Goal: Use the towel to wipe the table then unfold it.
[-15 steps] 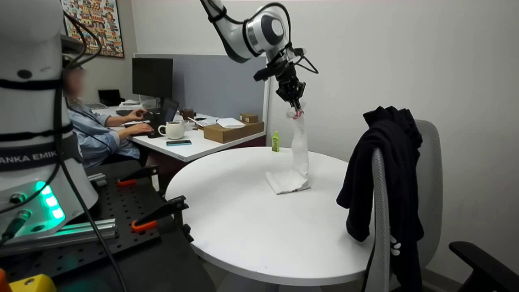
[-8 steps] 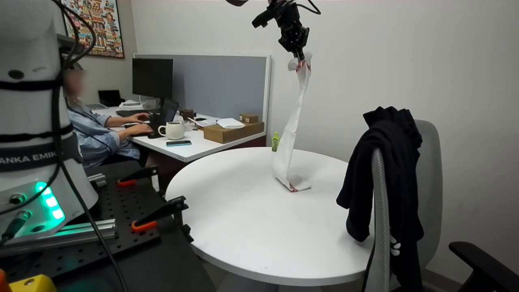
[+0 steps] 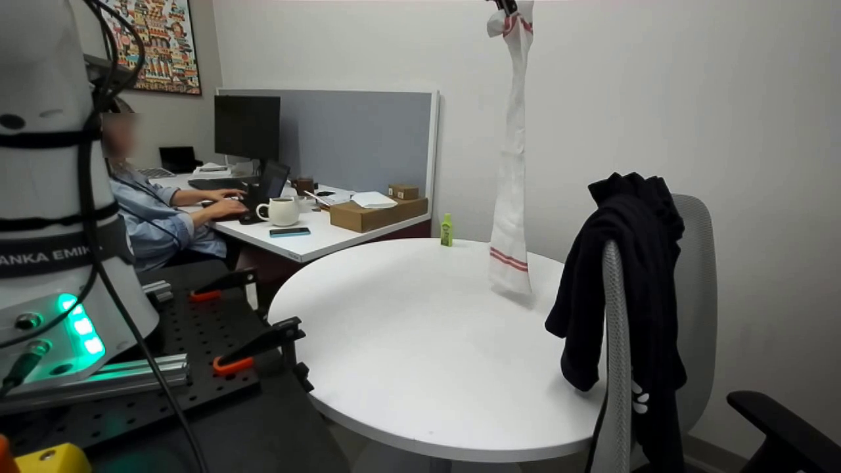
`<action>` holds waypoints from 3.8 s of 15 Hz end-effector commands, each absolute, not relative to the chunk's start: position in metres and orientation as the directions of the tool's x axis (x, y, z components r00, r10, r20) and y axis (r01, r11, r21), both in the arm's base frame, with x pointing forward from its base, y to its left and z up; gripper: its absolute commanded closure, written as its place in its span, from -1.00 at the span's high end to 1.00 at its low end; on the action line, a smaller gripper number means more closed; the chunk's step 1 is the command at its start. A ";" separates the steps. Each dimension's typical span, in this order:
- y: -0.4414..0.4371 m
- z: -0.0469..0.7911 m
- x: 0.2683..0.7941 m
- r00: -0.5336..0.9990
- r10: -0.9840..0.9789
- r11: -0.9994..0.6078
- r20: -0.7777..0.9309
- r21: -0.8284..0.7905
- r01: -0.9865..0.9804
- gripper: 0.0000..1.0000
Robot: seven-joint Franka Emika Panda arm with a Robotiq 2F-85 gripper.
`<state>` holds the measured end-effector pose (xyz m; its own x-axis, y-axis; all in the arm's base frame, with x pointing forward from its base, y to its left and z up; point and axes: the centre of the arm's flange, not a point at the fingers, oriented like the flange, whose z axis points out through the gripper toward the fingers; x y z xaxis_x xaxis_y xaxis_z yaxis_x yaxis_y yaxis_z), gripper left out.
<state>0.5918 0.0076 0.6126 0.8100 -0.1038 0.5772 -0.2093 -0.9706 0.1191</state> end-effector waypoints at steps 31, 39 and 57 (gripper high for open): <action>-0.128 0.553 0.537 0.714 -0.511 -0.855 0.479 -0.196 -0.481 -0.96; -0.035 0.433 0.542 0.835 -0.428 -0.901 0.345 -0.238 -0.363 -0.96; 0.136 0.266 0.527 0.988 -0.087 -0.980 0.124 -0.187 -0.063 -0.96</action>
<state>0.5228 0.1271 0.2887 0.9869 -0.1012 0.1255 -0.0807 -0.9840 -0.1591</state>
